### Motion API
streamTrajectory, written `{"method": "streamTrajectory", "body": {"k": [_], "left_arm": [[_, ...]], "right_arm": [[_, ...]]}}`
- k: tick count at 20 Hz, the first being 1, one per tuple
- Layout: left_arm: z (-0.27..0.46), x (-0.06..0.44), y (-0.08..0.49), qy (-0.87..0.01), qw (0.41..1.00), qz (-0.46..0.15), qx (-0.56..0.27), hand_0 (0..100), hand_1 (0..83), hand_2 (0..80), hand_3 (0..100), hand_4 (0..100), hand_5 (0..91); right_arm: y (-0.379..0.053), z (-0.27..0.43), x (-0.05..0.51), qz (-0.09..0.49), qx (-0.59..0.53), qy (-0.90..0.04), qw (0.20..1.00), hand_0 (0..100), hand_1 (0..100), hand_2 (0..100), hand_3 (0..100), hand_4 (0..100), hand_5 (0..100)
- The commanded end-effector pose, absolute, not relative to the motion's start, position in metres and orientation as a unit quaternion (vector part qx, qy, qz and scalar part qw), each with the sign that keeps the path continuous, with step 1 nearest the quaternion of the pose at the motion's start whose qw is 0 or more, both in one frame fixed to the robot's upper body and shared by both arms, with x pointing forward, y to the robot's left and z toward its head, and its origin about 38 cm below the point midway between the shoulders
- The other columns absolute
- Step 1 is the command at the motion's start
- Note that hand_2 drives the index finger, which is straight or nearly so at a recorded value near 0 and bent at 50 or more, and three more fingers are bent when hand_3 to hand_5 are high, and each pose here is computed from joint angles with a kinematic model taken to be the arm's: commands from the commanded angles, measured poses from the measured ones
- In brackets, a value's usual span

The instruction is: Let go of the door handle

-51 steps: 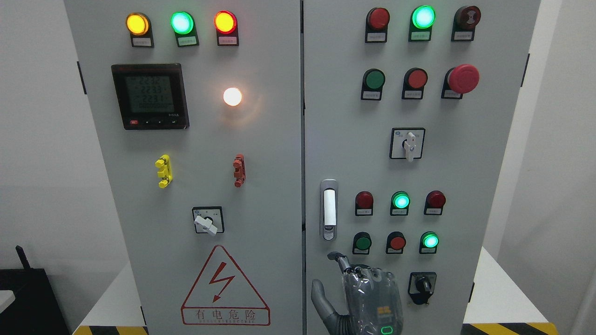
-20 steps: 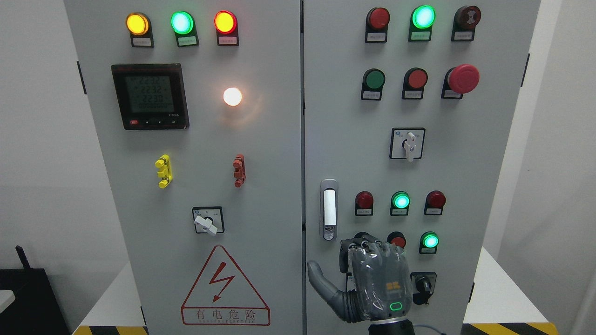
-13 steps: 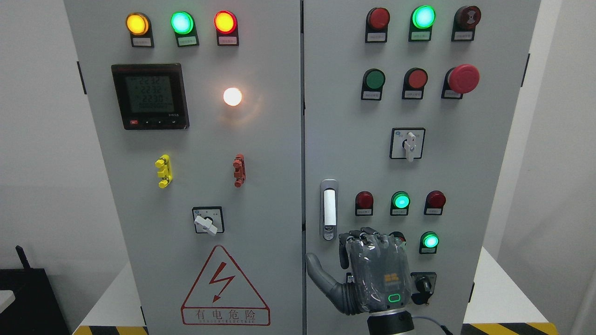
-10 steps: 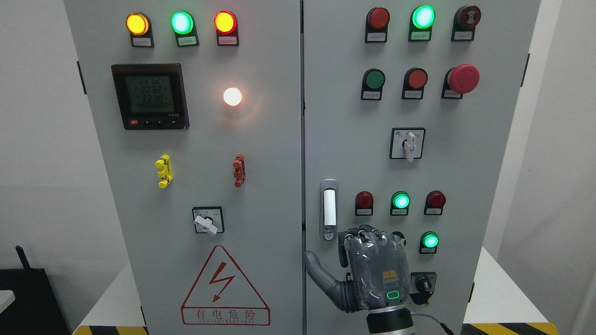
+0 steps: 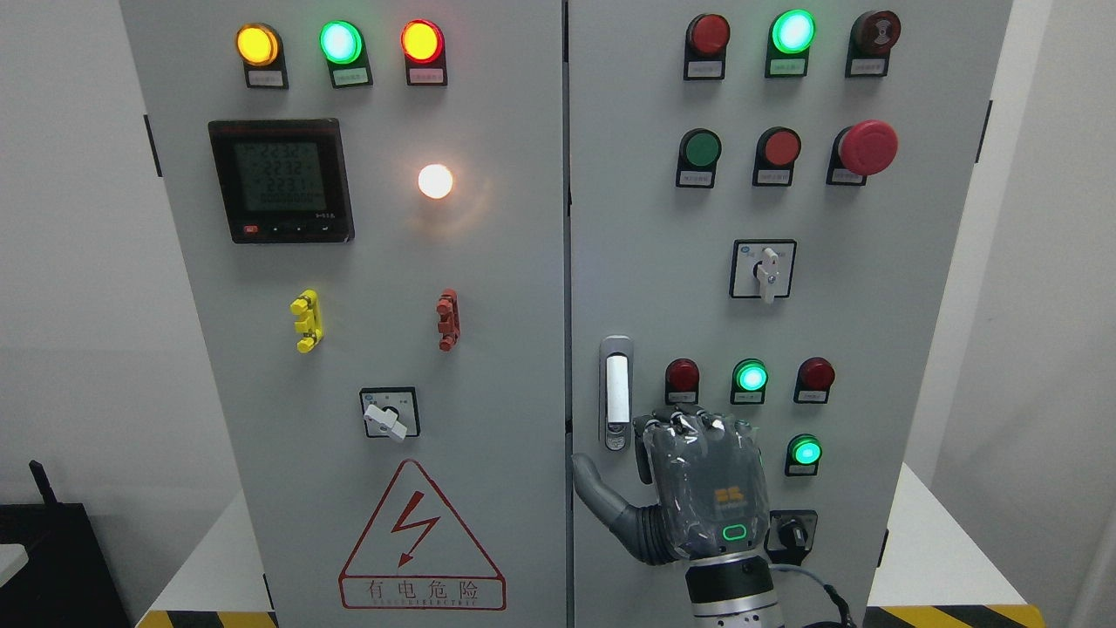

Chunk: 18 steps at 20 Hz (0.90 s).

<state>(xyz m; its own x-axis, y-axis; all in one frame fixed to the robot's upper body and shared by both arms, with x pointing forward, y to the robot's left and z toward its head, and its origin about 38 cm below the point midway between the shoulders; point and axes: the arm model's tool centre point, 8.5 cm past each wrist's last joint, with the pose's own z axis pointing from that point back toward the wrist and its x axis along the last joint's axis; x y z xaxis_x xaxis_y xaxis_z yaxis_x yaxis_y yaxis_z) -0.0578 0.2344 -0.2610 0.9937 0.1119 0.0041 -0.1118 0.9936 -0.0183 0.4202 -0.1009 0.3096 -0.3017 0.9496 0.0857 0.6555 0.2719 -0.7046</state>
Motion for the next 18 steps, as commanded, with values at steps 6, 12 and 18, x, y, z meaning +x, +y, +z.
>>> {"method": "streamTrajectory", "body": {"k": [6, 12, 18], "left_arm": [[-0.26, -0.065, 0.234, 0.008, 0.999, 0.05, -0.01, 12, 38.9, 0.0, 0, 0, 0.0], [-0.26, -0.065, 0.234, 0.008, 0.999, 0.05, -0.01, 12, 38.9, 0.0, 0, 0, 0.0], [-0.26, -0.065, 0.234, 0.008, 0.999, 0.05, -0.01, 12, 38.9, 0.0, 0, 0, 0.0]], "right_arm": [[-0.109, 0.312, 0.433, 0.282, -0.541, -0.745, 0.27, 24, 30, 95, 100, 92, 99], [-0.111, 0.311, 0.432, 0.28, -0.54, -0.745, 0.273, 24, 31, 94, 100, 92, 99], [-0.109, 0.316, 0.434, 0.278, -0.54, -0.747, 0.271, 24, 30, 94, 100, 92, 99]]}}
